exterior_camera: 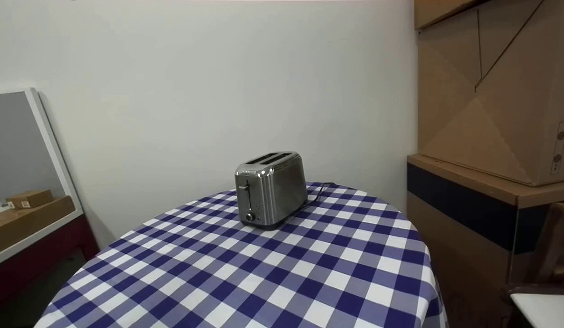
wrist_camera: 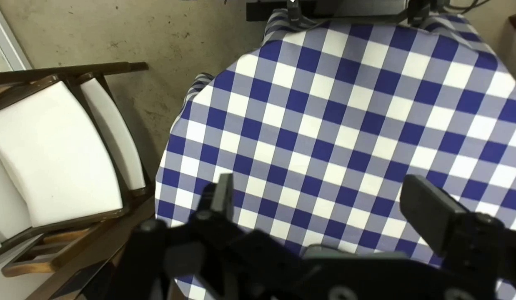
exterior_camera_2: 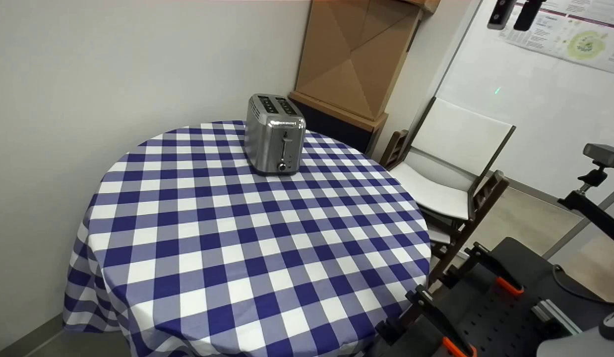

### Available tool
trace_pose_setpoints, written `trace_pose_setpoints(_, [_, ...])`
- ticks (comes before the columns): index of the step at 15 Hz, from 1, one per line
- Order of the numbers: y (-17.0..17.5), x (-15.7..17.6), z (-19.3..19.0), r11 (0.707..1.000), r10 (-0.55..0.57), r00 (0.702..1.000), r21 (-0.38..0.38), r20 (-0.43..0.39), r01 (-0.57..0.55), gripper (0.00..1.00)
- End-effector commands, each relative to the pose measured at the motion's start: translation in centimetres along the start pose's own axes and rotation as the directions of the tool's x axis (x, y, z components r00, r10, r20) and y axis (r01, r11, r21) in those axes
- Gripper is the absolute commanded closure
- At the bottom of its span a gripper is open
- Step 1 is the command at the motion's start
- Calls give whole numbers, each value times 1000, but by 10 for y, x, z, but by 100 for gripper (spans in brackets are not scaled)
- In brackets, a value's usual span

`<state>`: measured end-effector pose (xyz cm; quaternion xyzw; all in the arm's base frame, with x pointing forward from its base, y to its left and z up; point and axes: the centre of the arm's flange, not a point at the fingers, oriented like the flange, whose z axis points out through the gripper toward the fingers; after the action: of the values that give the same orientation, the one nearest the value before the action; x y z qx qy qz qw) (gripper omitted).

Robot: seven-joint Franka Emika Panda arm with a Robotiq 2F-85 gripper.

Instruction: Push down the switch of the toaster

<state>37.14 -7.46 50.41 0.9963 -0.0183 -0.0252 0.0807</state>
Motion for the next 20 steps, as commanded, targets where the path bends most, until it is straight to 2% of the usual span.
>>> trace_pose_setpoints(1, [-19, 45, 39, 995, 97, 994, -7, -56, -97, 0])
trace_pose_setpoints(6, [-76, 97, 80, 996, 50, 990, 83, -134, -39, 0])
trace_pose_setpoints(7, [-89, 108, 88, 996, 29, 988, 89, -155, -15, 16])
trace_pose_setpoints(8, [-99, 116, 96, 996, 12, 985, 91, -174, 4, 27])
trace_pose_setpoints(12, [-132, 149, 123, 995, -55, 966, 64, -251, 73, 58])
trace_pose_setpoints(17, [-148, 186, 159, 989, -130, 924, 15, -359, 145, 95])
trace_pose_setpoints(18, [-150, 191, 165, 987, -142, 916, 11, -374, 157, 99])
trace_pose_setpoints(20, [-153, 204, 184, 984, -162, 905, 6, -394, 179, 100])
